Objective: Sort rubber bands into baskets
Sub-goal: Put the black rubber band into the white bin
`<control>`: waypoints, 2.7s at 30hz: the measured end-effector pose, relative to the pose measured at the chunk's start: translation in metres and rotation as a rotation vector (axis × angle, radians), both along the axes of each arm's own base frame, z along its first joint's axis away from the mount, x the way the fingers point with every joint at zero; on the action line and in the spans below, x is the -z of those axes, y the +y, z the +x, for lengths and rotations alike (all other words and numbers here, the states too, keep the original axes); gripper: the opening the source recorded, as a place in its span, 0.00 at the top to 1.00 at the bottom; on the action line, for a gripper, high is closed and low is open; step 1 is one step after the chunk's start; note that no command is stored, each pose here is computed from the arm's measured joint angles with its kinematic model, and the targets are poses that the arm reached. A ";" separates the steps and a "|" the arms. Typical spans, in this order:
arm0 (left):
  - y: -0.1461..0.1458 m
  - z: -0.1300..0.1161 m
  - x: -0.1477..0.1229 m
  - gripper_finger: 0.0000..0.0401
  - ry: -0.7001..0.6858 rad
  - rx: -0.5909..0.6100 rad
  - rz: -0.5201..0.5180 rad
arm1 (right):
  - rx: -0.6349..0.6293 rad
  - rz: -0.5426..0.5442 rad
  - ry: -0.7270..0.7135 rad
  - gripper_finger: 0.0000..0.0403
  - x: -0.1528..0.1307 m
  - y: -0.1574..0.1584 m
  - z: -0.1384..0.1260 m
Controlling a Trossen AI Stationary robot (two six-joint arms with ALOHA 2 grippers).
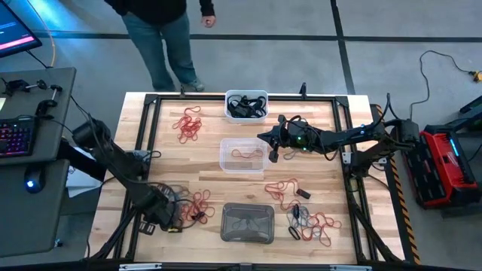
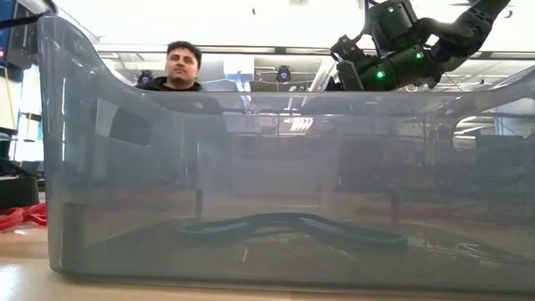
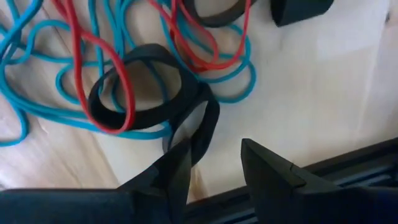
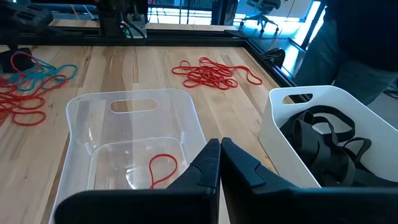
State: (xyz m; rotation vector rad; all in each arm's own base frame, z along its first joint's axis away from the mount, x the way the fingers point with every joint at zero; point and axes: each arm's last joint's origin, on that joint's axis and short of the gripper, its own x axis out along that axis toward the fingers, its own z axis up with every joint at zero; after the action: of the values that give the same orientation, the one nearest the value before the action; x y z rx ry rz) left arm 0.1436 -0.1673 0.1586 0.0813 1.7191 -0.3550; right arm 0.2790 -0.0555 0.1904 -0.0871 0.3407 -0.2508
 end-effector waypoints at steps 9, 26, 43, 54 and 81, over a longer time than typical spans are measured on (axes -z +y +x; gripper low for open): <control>-0.006 -0.002 0.014 0.68 -0.042 0.009 0.123 | 0.000 0.001 0.000 1.00 0.000 0.000 0.000; -0.001 0.003 -0.010 1.00 0.012 -0.094 0.071 | -0.002 -0.008 -0.006 1.00 -0.001 0.000 0.000; 0.125 0.073 -0.068 1.00 -0.490 -0.577 0.004 | -0.002 -0.008 -0.006 1.00 -0.001 0.000 0.000; 0.233 0.119 -0.071 1.00 -0.898 -0.751 0.107 | 0.000 -0.001 -0.008 1.00 -0.001 0.000 0.000; 0.392 0.207 -0.046 1.00 -0.914 -0.639 0.257 | 0.009 0.018 -0.017 1.00 -0.001 -0.001 0.000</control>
State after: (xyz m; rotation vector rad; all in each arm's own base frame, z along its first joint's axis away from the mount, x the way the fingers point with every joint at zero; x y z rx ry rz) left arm 0.3506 0.2251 0.2047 -0.1089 0.7994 0.3498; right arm 0.2793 -0.0561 0.1916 -0.0653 0.3261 -0.2568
